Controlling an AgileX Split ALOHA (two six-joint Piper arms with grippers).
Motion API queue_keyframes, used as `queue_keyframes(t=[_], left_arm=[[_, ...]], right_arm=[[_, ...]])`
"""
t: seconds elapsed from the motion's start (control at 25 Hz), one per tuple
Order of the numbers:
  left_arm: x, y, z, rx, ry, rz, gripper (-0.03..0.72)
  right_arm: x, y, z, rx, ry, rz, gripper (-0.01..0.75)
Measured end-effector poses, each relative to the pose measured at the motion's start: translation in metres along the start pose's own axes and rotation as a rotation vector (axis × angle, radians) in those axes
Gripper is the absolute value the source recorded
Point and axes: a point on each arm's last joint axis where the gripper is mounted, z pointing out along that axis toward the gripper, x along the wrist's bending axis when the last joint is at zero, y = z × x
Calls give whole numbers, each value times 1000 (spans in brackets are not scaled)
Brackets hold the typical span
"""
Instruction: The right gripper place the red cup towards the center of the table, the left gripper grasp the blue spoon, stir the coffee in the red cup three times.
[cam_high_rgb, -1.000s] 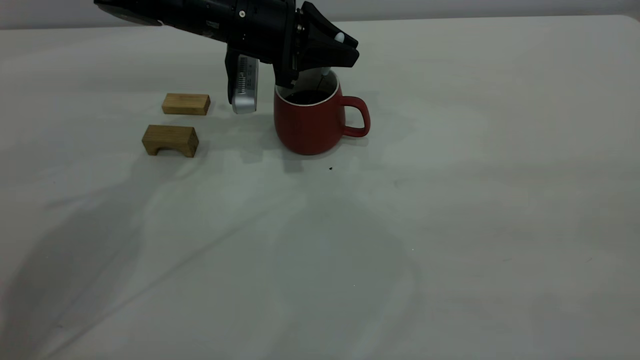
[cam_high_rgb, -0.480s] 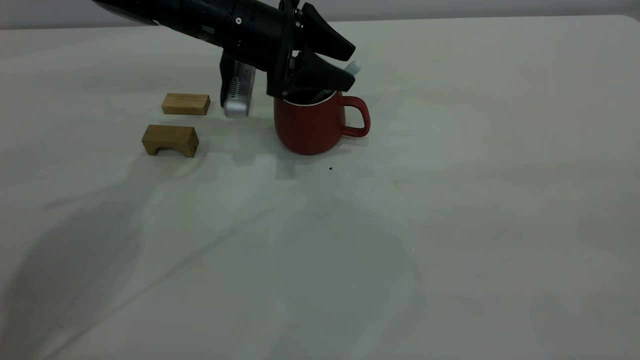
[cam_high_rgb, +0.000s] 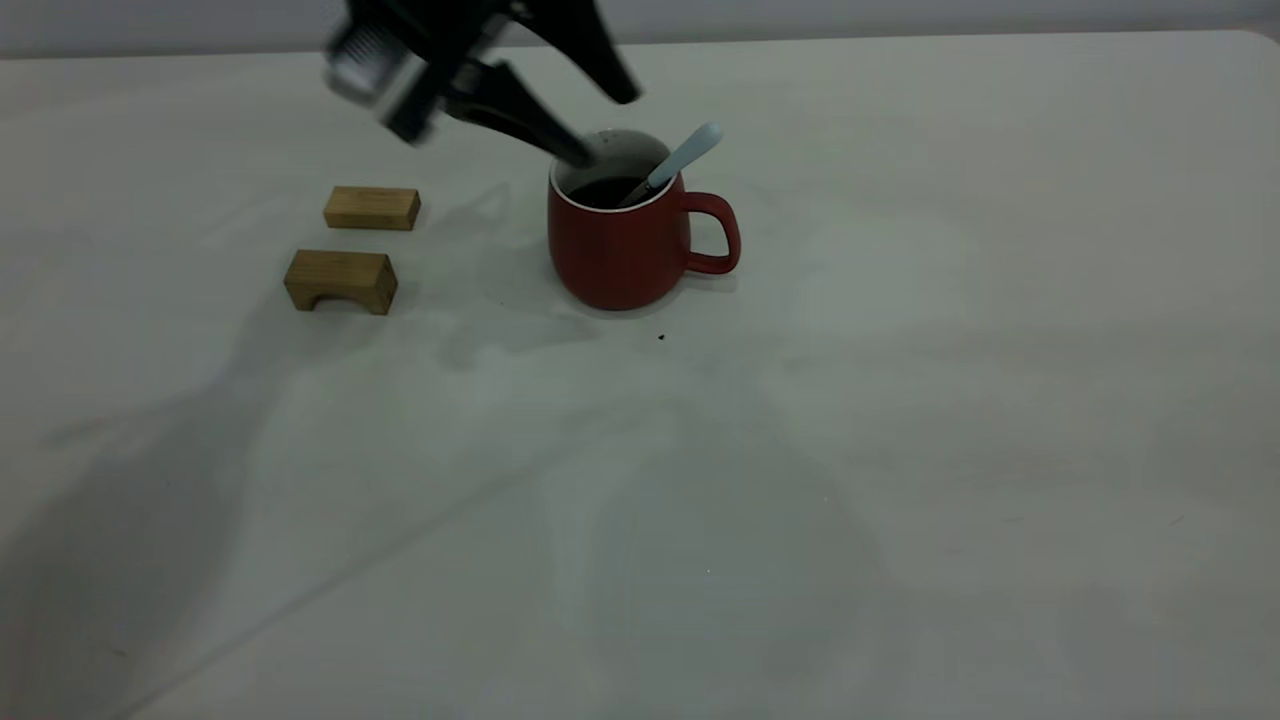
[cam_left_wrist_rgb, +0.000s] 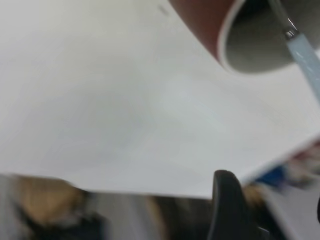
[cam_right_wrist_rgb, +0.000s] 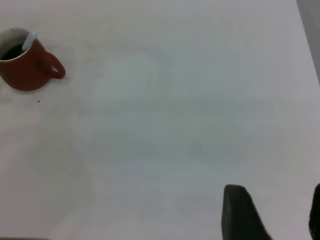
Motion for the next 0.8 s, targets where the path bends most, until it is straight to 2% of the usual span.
queue_keyframes(t=[0.12, 0.28, 0.36, 0.48, 0.64, 0.8], left_arm=[[7, -8, -31, -131, 173, 155, 440], [11, -28, -82, -279, 322, 283, 402], [11, -43, -111, -362, 357, 332, 385], [11, -69, -156, -494, 361, 406, 365], [22, -107, -217, -698, 436, 606, 355], [46, -143, -248, -773, 516, 870, 355]], right_arm=[[0, 0, 0, 0, 0, 0, 375], [0, 0, 0, 0, 0, 0, 375], [0, 0, 0, 0, 0, 0, 375], [0, 0, 0, 0, 0, 0, 375], [0, 0, 0, 0, 0, 0, 375], [0, 0, 0, 0, 0, 0, 375]])
